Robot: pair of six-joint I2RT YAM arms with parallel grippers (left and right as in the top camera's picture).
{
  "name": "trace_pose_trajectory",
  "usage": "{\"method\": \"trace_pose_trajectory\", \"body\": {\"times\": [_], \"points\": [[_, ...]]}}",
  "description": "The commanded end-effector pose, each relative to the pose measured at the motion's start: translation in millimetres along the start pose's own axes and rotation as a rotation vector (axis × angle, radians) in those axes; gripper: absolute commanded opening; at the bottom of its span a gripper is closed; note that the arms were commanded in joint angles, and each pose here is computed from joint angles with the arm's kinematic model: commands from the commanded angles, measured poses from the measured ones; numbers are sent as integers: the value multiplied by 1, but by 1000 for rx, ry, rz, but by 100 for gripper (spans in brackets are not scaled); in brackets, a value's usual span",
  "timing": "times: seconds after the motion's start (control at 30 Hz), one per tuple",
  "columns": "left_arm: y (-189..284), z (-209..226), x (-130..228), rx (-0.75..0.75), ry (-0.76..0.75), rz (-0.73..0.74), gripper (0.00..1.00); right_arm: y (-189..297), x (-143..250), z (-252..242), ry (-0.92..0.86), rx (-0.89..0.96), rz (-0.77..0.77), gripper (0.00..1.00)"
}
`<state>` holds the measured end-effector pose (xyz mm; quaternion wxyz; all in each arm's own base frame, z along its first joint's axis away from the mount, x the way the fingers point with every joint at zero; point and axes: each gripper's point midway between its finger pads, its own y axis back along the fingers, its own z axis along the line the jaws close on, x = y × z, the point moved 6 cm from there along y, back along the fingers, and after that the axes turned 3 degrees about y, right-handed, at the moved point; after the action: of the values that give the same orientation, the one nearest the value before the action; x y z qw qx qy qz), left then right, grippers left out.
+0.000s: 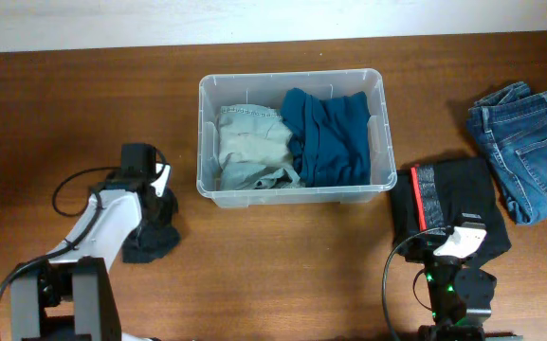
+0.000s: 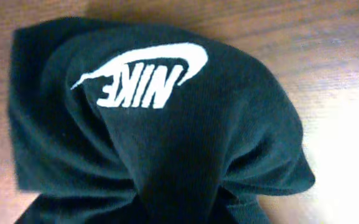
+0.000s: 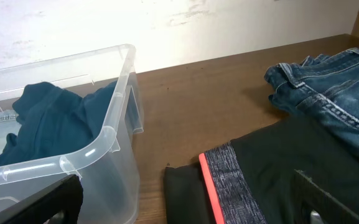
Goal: Pack container
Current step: 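Lower the left gripper onto the black Nike shirt and close on it, then lift the black shirt with the left gripper over the container's left side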
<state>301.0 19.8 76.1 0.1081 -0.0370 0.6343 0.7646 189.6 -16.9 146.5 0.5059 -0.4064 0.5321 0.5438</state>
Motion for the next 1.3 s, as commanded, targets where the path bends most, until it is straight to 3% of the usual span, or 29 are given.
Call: {"method": "trace_pose_trajectory", "body": {"times": [0.0,0.2,0.4,0.53,0.7,0.97,1.27], "points": [[36,8,-36,13,56,-102,1,0,2,0,5,4,2,99],[133,27,-88,74,339,-289,1,0,2,0,5,4,2,98],[208,-2,-120,322,298,-447,1,0,2,0,5,4,2,99],[236,-33,-130,373,215,-520,1,0,2,0,5,4,2,99],[248,-72,-136,379,127,-578,1,0,2,0,4,4,2,99],[229,-133,-146,329,18,-572,1,0,2,0,5,4,2,98],[191,-156,-168,323,64,-549,1,0,2,0,5,4,2,99]]}}
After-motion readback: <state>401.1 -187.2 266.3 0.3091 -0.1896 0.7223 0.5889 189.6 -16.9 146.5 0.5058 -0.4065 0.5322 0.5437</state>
